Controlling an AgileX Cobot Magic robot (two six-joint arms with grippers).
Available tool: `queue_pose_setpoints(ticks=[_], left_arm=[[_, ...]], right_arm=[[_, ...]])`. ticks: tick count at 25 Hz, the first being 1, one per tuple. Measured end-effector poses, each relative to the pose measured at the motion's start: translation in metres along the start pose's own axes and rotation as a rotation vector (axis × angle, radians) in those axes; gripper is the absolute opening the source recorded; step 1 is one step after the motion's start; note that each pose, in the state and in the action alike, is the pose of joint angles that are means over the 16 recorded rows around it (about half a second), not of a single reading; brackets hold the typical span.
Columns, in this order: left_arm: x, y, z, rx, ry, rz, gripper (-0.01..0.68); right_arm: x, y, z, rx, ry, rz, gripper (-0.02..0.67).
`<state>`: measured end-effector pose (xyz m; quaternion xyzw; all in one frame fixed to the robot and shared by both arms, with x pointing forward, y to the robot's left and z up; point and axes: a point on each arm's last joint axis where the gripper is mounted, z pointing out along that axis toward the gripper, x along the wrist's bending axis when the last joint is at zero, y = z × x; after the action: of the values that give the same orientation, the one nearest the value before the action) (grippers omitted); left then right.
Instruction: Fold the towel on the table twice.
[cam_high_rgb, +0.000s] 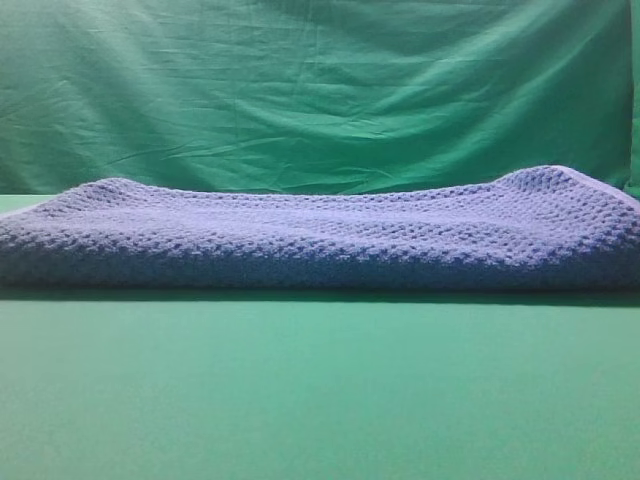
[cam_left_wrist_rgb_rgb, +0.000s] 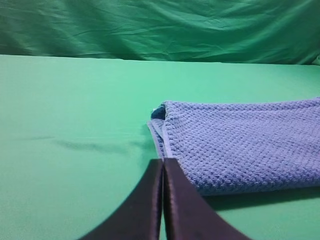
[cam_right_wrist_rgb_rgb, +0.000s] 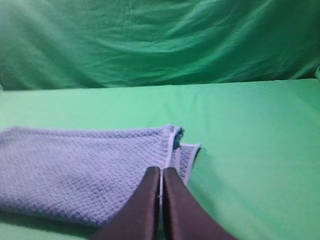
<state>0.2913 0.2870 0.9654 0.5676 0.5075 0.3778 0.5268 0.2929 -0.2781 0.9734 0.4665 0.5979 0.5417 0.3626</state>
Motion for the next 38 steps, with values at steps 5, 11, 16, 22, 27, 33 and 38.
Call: queue_pose_setpoints(ticks=[5, 11, 16, 22, 27, 33, 38], left_arm=[[0.001, -0.007, 0.001, 0.038, 0.004, 0.022, 0.000], [0.001, -0.011, 0.001, 0.068, 0.002, 0.028, 0.000], [0.001, -0.011, 0.001, 0.077, 0.001, 0.029, 0.000], [0.001, -0.011, 0.001, 0.078, 0.001, 0.028, 0.000], [0.001, -0.011, 0.001, 0.078, 0.001, 0.027, 0.000], [0.001, -0.012, 0.001, 0.078, 0.000, 0.026, 0.000], [0.001, -0.012, 0.001, 0.078, 0.000, 0.026, 0.000]], right_arm=[[-0.002, -0.013, 0.002, 0.059, -0.010, -0.062, 0.000], [-0.002, -0.022, 0.003, 0.120, -0.003, -0.079, 0.000], [-0.001, -0.025, 0.002, 0.157, 0.005, -0.082, 0.000], [-0.001, -0.027, 0.002, 0.176, 0.008, -0.083, 0.000], [-0.002, -0.027, 0.002, 0.175, -0.009, -0.082, 0.000], [-0.005, -0.027, 0.001, 0.165, -0.060, -0.075, 0.000], [-0.007, -0.027, 0.000, 0.157, -0.106, -0.065, 0.000]])
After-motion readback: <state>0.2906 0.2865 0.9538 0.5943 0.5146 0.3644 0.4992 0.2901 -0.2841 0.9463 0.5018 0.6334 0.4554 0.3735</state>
